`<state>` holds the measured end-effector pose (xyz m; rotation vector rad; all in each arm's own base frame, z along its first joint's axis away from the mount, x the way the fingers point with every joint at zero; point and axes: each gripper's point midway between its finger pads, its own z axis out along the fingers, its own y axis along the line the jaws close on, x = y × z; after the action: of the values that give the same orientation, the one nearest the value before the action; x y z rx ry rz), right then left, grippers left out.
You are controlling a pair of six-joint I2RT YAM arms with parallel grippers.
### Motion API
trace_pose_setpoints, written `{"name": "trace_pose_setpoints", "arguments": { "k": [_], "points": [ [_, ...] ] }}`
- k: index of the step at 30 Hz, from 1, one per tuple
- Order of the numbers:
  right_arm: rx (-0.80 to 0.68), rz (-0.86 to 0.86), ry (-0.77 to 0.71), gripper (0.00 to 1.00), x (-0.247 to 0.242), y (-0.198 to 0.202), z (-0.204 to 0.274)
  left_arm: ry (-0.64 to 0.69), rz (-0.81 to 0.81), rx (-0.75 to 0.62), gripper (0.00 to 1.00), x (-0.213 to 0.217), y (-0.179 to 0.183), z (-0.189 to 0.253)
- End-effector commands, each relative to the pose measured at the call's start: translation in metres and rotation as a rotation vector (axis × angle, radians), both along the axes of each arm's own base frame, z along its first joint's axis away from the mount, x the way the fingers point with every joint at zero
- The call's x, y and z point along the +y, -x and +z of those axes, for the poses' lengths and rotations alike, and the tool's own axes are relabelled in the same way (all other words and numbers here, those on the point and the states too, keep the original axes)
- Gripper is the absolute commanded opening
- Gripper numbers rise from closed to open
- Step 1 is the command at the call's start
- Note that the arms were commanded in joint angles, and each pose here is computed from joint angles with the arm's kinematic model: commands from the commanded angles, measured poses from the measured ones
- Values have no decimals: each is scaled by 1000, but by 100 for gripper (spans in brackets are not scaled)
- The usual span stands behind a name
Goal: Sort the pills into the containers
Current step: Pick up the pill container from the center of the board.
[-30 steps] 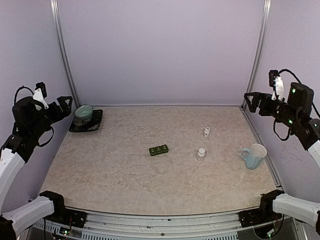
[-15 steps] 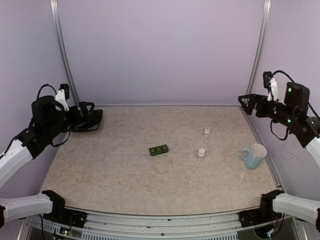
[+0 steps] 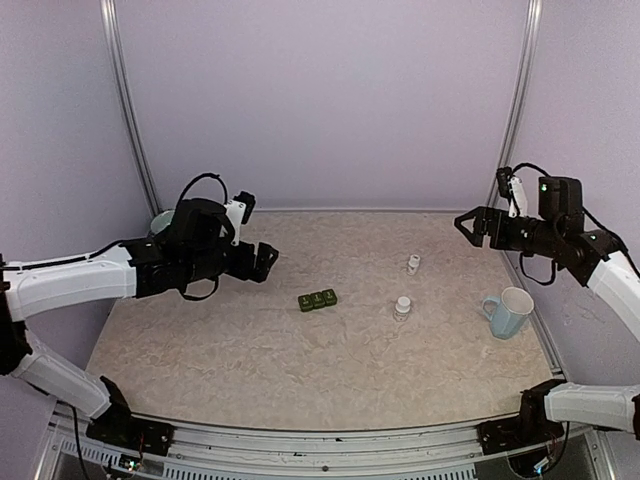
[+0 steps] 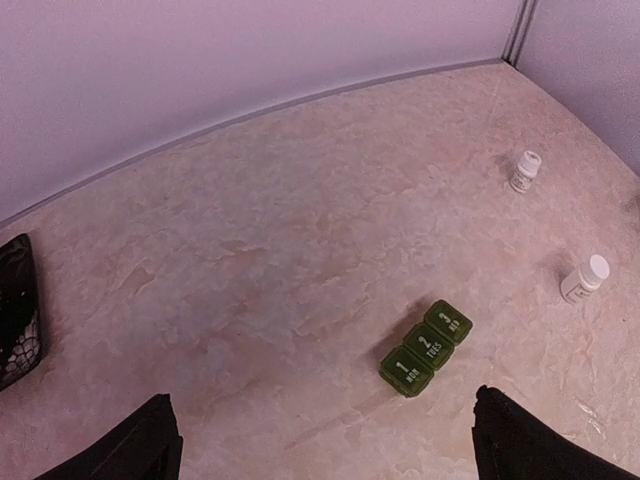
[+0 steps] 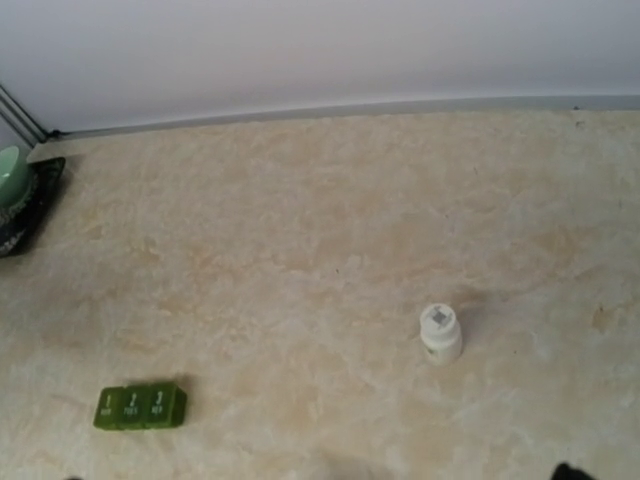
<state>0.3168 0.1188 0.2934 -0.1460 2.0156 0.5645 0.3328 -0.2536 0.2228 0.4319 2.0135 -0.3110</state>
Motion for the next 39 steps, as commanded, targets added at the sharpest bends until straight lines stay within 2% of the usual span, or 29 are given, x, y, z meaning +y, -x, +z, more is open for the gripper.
{"name": "trace_pose_setpoints", "arguments": {
  "k": [1, 5, 12, 19, 30, 39],
  "points": [
    [14, 28, 11, 100, 8, 2, -13, -127, -130, 19, 99, -38, -1, -24],
    [44, 50, 29, 100, 14, 2, -31, -188, -204, 36, 99, -62, -9, -42],
    [63, 62, 44, 100, 17, 5, -45, -232, -448, 72, 99, -111, -9, -61],
    [75, 69, 44, 100, 17, 9, -54, -281, -618, 105, 99, -135, -10, -85],
    [75, 82, 33, 100, 19, 10, -54, -286, -663, 210, 99, -128, -35, -131],
    [86, 97, 23, 100, 23, 9, -57, -344, -677, 253, 99, -118, -31, -158]
  ]
}}
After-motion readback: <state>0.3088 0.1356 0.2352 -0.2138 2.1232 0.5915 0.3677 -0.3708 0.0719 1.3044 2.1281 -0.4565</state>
